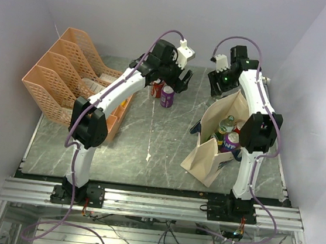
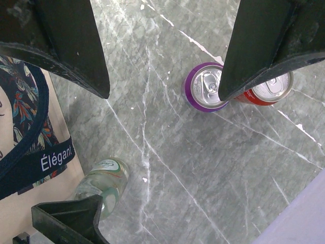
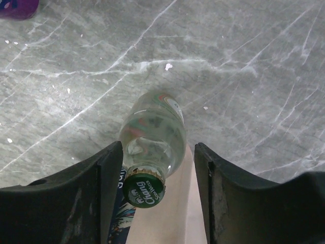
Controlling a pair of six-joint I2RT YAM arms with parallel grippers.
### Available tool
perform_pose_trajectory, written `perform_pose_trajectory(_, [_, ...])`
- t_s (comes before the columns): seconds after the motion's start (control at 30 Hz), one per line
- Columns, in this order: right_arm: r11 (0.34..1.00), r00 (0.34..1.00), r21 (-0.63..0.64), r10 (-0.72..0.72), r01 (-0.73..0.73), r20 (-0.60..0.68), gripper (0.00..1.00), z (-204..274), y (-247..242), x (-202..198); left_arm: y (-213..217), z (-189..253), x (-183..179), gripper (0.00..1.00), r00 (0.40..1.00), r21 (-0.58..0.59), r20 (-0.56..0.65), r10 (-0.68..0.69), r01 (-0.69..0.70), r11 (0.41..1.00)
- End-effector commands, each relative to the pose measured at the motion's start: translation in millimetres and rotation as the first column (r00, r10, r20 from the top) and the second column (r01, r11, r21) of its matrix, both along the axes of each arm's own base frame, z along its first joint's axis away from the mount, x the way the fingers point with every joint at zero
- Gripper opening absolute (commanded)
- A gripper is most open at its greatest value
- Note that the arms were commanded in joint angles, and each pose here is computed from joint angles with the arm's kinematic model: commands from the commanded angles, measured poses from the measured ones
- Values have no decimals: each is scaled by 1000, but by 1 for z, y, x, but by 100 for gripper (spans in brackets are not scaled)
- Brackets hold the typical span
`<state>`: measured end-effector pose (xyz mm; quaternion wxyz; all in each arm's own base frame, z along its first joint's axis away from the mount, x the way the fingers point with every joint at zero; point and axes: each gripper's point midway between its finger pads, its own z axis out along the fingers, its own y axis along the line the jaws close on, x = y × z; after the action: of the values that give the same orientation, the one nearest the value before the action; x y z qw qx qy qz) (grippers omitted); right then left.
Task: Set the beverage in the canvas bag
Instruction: Move the drink to the center of the board.
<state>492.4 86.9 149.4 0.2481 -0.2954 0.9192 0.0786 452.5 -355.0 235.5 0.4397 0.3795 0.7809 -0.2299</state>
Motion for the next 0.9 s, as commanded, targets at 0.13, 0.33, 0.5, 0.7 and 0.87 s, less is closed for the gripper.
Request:
perform_pose_trajectory(0.13, [1000, 999, 13, -6, 6, -37, 48, -9, 4, -5, -1, 23, 2, 98, 999, -30, 45, -5, 6, 1000])
perform_pose_trajectory(0.33, [1000, 999, 2, -11, 11, -50, 49, -15, 2, -6, 1, 23, -1, 98, 999, -25, 45, -6, 7, 1000])
perform_pose_trajectory(0.5, [1000, 998, 3, -12, 12, -60, 45, -18, 3, -7, 2, 23, -2, 98, 999, -20, 45, -8, 9, 1000])
perform_pose_trajectory(0.7, [1000, 999, 2, -14, 15, -50, 22, -14, 2, -6, 2, 27, -2, 98, 998, -21, 56, -13, 14, 1000])
perform_pose_trajectory(0.87, [1000, 1000, 9, -22, 22, 15, 3, 6, 2, 5, 1, 31, -1, 98, 998, -27, 67, -15, 17, 999])
